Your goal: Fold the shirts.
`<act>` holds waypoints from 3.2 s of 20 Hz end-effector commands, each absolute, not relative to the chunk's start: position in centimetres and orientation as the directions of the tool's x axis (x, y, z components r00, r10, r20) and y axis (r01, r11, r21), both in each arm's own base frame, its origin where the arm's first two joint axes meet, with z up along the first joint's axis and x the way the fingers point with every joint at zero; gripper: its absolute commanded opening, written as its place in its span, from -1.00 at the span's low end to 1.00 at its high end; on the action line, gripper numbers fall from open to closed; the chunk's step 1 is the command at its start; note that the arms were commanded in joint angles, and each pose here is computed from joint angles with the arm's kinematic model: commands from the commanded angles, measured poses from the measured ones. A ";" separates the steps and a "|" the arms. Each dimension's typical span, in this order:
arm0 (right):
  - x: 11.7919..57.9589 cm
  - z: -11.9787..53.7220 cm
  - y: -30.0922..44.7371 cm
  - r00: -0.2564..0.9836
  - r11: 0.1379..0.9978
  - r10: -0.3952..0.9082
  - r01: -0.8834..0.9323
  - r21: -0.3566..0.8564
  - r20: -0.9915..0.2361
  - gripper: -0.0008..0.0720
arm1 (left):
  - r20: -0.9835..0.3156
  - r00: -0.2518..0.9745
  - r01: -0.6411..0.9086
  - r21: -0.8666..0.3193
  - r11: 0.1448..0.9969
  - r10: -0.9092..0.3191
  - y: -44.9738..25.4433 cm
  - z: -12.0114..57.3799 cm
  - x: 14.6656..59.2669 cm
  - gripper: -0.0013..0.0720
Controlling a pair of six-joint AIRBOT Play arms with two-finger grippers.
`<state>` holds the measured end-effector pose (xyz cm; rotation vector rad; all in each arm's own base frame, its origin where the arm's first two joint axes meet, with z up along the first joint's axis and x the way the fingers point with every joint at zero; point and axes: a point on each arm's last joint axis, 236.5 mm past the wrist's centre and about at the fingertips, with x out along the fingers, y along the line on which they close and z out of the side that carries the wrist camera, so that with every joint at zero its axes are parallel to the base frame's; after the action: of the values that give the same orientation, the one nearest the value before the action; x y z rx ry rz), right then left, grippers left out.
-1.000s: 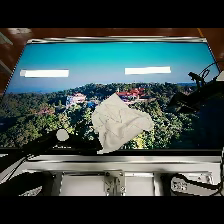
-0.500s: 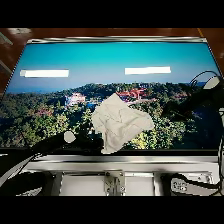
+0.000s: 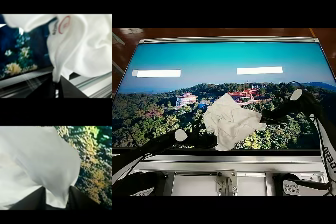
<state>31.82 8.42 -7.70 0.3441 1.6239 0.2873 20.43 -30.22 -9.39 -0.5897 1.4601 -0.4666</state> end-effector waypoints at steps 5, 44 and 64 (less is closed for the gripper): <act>33.5 -5.0 9.0 0.021 0.923 0.384 -0.039 0.384 -0.923 -0.79 | -0.768 0.176 0.099 -0.608 0.788 -0.615 -28.8 -4.4 25.8 -0.86; 52.6 11.8 5.2 0.863 0.946 0.170 -0.008 0.324 -0.475 -0.79 | -0.748 0.586 -0.075 -0.431 0.899 -0.310 -14.0 6.0 42.9 -0.85; 31.6 3.0 -5.4 0.096 0.905 0.308 0.277 0.323 -0.947 0.89 | -0.897 0.060 -0.209 -0.440 0.873 -0.437 -5.1 -6.8 35.3 0.72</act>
<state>37.83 -5.78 3.97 0.3038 1.2941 -0.0309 37.58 -3.98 -5.23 -0.5018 1.4604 -0.0846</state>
